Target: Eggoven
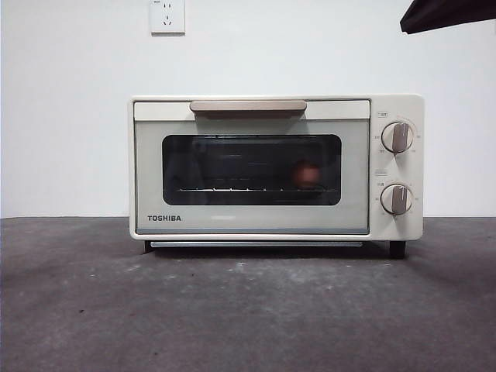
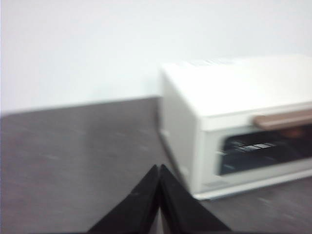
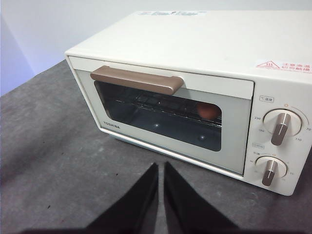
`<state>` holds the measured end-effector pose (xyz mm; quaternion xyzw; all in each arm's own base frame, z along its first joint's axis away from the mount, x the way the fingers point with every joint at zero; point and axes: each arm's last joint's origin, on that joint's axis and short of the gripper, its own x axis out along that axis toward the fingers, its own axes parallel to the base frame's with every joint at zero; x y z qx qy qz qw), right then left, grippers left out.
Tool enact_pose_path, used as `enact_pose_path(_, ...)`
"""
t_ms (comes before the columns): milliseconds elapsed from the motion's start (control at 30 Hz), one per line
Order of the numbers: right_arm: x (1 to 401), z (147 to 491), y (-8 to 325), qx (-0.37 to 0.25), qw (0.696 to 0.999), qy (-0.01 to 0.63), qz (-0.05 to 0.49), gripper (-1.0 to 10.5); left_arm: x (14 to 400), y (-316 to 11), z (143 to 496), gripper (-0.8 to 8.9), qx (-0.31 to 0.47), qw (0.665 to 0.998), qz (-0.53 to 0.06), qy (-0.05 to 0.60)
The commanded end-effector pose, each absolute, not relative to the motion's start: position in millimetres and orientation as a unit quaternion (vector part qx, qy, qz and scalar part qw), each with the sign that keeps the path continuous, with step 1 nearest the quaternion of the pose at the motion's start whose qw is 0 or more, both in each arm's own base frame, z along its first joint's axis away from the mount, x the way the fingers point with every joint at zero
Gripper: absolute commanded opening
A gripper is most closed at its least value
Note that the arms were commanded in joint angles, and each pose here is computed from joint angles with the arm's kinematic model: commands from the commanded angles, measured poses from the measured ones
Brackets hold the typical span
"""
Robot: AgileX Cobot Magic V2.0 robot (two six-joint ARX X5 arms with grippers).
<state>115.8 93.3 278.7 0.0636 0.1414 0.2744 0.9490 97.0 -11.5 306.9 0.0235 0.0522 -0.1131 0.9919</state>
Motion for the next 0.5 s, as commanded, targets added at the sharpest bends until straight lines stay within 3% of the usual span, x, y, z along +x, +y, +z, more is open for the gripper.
enact_pose_path(33, 115.7, 281.0, 94.4, 0.061, 0.949, 0.134, 0.277, 0.0, 95.4, -5.9, 297.9, 0.07, 0.064, 0.994, -0.083, 0.037)
enact_pose_path(300, 115.7, 281.0, 94.4, 0.061, 0.949, 0.134, 0.277, 0.0, 97.8, 0.4, 232.9, 0.07, 0.052, 0.997, -0.044, 0.024)
enact_pose_path(500, 115.7, 281.0, 94.4, 0.061, 0.949, 0.134, 0.277, 0.0, 100.2, 0.5, 184.0, 0.07, 0.041, 0.996, -0.045, 0.062)
